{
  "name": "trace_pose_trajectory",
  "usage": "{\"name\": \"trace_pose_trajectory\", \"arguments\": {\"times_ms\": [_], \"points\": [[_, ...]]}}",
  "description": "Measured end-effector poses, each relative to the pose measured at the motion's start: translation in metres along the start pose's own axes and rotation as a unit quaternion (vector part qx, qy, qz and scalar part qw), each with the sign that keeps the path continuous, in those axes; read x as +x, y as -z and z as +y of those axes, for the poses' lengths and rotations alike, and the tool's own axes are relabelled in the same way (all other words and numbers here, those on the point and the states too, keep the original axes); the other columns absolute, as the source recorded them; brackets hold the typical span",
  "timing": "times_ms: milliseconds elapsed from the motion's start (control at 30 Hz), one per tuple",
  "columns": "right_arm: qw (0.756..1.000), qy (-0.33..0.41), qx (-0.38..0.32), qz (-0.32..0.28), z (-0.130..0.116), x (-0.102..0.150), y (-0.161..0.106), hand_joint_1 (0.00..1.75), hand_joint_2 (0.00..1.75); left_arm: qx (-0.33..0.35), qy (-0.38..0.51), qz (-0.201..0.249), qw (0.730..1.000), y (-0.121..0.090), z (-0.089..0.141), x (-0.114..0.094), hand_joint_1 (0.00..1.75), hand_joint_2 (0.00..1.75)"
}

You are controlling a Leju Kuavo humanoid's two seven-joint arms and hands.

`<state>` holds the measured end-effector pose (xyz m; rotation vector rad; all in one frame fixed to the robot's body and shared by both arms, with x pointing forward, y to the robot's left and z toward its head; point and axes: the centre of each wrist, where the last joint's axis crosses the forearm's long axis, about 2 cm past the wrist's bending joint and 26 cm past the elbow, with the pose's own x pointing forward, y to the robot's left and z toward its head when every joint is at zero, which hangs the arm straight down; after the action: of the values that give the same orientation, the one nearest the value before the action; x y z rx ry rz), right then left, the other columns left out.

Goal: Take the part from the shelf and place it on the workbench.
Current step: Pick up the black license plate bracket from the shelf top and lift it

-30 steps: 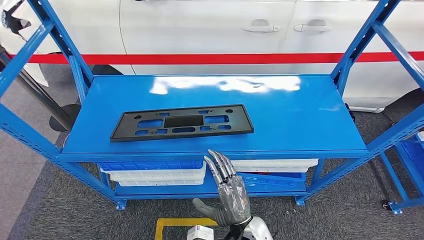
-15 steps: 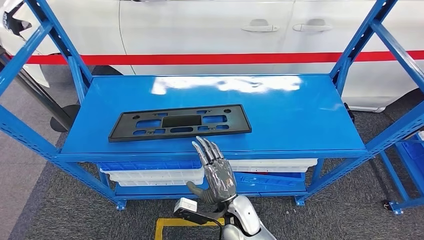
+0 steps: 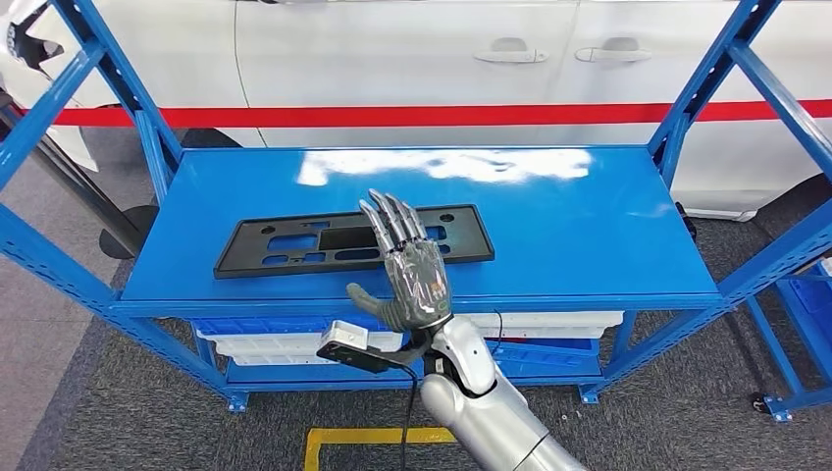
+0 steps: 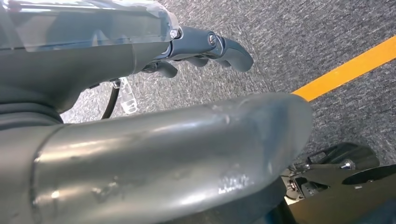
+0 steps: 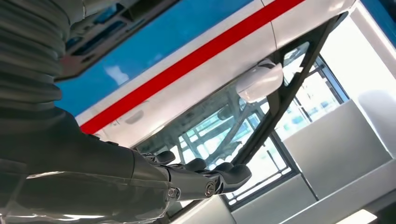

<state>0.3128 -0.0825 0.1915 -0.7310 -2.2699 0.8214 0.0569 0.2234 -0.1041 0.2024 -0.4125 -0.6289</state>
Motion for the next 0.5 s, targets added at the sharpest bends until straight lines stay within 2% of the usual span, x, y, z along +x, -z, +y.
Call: {"name": "trace_pose_trajectory", "arguments": {"times_ms": [300, 500], "points": [[1.000, 0.011, 0.012, 0.005, 0.001, 0.003, 0.015, 0.00, 1.75, -0.001, 0.007, -0.006, 1.000, 0.001, 0.002, 0.003, 0.00, 0.00], [0.996, 0.053, 0.058, 0.036, 0.019, -0.001, 0.014, 0.00, 1.75, -0.008, 0.007, -0.011, 1.000, 0.001, 0.002, 0.004, 0.00, 0.00]]}}
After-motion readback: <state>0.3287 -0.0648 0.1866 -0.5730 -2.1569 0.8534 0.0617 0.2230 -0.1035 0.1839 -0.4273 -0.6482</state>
